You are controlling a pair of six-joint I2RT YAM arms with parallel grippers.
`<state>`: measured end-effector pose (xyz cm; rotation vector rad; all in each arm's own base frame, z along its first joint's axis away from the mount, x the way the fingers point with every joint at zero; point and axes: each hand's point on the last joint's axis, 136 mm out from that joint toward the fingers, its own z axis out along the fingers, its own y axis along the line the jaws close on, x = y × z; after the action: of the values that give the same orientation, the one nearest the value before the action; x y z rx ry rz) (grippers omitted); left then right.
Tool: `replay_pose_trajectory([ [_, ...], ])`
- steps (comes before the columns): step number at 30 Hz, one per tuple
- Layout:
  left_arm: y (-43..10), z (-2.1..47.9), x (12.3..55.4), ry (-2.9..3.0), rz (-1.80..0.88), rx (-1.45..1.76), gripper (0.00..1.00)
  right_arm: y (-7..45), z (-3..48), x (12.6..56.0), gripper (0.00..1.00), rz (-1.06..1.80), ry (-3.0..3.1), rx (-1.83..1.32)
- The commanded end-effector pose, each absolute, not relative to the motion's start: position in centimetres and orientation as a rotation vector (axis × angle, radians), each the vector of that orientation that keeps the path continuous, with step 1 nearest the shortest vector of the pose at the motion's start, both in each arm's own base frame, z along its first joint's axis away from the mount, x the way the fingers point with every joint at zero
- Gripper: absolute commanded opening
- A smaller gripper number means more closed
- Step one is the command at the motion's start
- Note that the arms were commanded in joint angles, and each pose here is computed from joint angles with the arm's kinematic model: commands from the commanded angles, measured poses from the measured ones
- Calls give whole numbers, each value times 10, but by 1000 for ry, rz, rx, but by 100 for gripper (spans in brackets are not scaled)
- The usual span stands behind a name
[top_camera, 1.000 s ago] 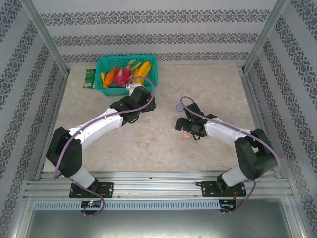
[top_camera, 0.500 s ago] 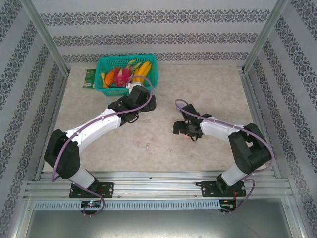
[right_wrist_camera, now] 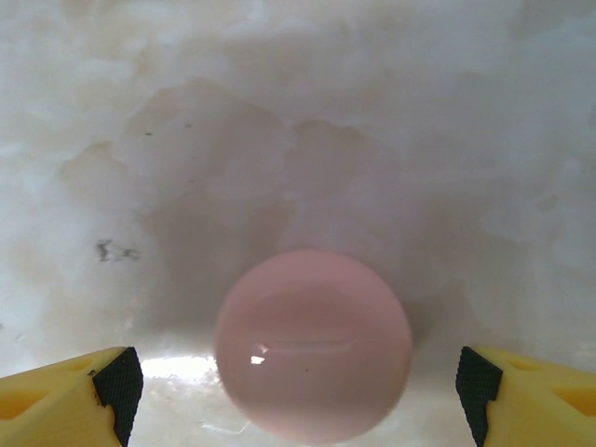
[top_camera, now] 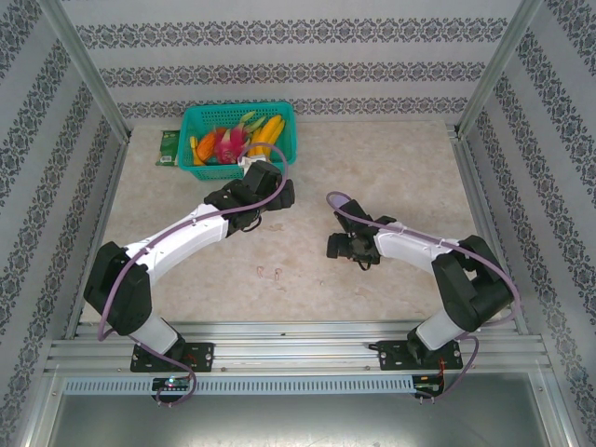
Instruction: Insert the wireless bluetooth earbuds into the charging case
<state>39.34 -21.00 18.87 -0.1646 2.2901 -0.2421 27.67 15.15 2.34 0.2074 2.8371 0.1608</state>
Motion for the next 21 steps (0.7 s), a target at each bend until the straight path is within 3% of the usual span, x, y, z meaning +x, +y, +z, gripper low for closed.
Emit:
replay_pose_trajectory([
  [1,-209,182,397,2292,-251,-188,100,144,20,276,89,43,2846,250],
  [21,-211,165,392,2321,-260,-175,100,144,9,288,76,-40,2840,304],
])
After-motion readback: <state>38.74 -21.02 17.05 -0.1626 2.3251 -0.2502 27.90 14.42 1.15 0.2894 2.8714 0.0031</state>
